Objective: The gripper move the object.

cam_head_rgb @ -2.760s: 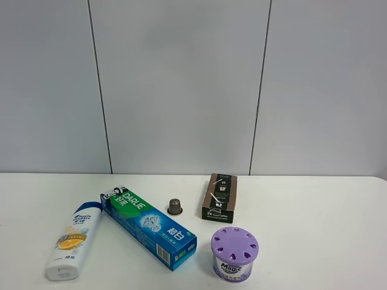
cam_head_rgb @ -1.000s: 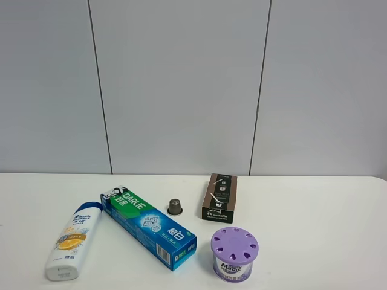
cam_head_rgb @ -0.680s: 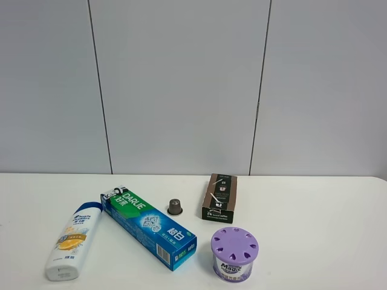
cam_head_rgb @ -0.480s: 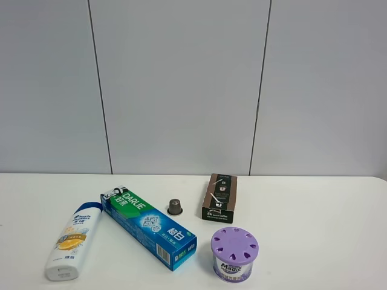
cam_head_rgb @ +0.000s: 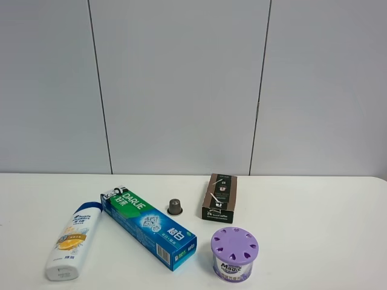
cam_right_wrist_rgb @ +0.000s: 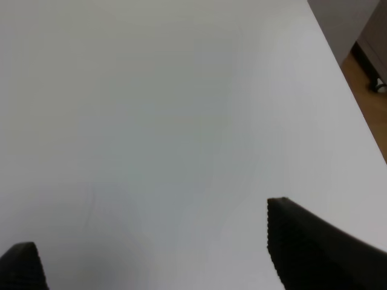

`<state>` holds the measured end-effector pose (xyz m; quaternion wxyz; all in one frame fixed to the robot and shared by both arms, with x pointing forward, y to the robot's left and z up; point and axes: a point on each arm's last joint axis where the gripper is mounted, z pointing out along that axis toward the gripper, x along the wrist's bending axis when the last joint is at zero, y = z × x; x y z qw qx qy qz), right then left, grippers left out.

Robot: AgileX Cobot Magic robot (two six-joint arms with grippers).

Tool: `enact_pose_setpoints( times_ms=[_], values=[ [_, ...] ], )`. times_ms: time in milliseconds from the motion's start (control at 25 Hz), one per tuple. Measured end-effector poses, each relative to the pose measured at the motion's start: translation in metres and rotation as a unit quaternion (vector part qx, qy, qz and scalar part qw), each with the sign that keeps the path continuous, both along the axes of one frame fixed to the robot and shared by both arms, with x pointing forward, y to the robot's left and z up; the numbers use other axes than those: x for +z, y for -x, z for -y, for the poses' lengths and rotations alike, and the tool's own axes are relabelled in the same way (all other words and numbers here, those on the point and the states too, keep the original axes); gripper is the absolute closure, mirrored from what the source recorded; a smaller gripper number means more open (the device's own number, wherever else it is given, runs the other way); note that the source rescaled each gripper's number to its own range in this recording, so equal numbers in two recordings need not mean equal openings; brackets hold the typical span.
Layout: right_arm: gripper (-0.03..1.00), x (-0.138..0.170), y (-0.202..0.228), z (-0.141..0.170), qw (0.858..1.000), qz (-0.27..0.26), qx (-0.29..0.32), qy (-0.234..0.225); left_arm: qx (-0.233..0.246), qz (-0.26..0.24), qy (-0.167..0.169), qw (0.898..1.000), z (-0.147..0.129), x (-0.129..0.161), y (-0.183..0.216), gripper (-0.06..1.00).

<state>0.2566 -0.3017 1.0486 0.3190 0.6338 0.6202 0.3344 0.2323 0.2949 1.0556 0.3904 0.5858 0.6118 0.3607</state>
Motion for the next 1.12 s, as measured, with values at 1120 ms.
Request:
enact_pose_setpoints(
  times_ms=[1120],
  values=[
    [0.34, 0.0, 0.022, 0.01, 0.99, 0.068, -0.12, -0.015, 0.0, 0.0, 0.0, 1.0, 0.0, 0.0, 0.0, -0.06]
  ],
)
